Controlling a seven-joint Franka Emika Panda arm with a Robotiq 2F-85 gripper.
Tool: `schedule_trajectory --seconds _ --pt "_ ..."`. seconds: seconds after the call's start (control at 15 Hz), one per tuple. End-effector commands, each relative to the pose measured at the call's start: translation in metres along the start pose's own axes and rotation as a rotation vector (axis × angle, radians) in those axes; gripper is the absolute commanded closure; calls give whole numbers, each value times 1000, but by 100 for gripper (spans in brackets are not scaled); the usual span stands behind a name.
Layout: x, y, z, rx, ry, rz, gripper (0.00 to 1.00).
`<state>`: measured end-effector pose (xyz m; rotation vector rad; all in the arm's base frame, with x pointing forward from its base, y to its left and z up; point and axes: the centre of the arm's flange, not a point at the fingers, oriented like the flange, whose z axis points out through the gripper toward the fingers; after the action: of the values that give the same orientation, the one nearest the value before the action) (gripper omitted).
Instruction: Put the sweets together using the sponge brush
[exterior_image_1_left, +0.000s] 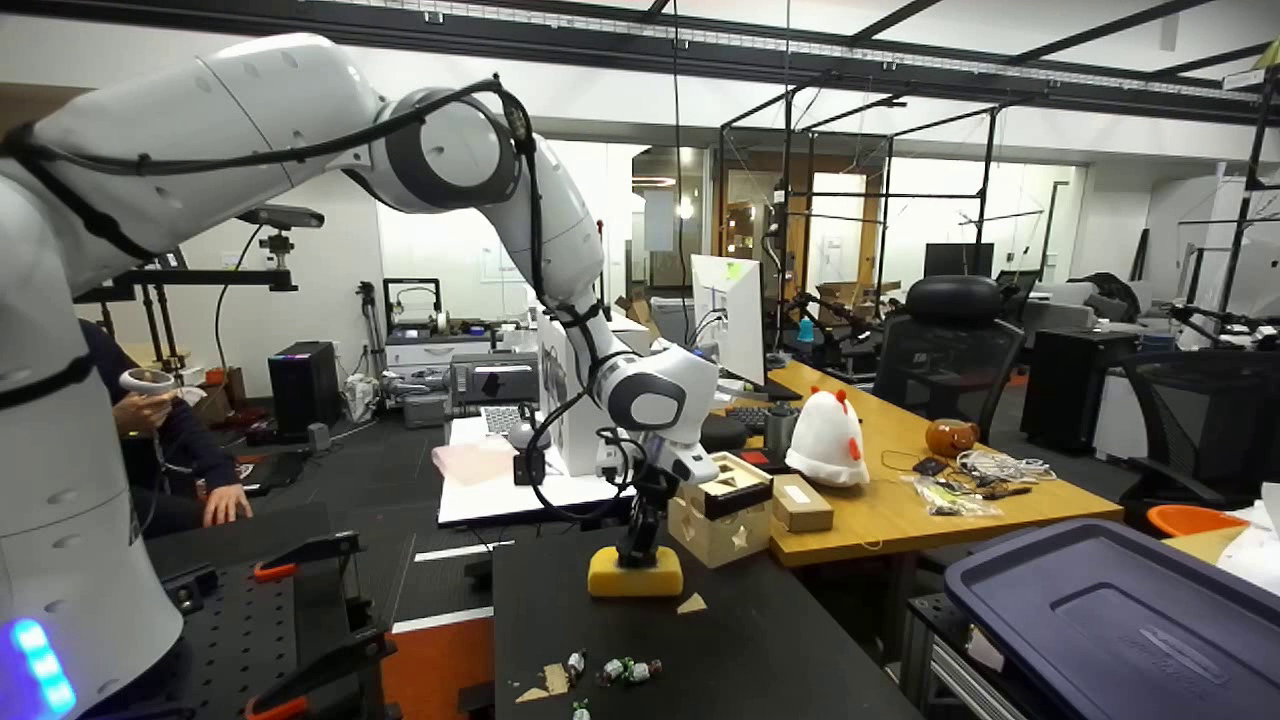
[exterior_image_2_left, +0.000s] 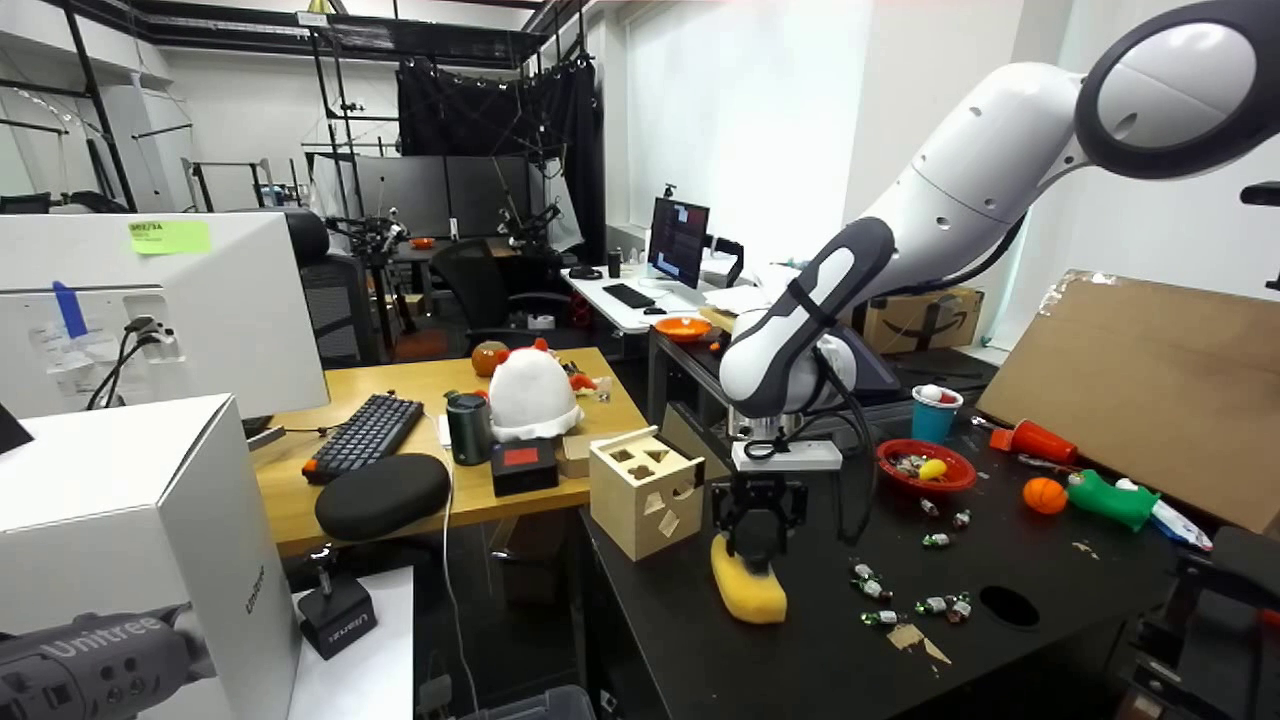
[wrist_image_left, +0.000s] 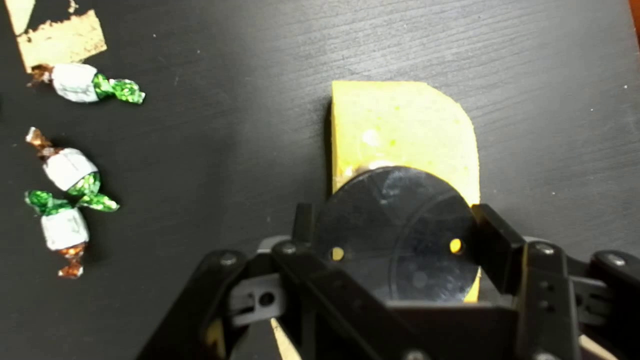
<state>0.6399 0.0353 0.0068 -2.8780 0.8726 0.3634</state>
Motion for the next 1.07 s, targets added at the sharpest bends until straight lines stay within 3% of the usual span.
schedule_trajectory --seconds 0.0,1.0 --pt "-2 15 0 27 -23 23 48" --pt "-27 52 10 21 -34 65 48"
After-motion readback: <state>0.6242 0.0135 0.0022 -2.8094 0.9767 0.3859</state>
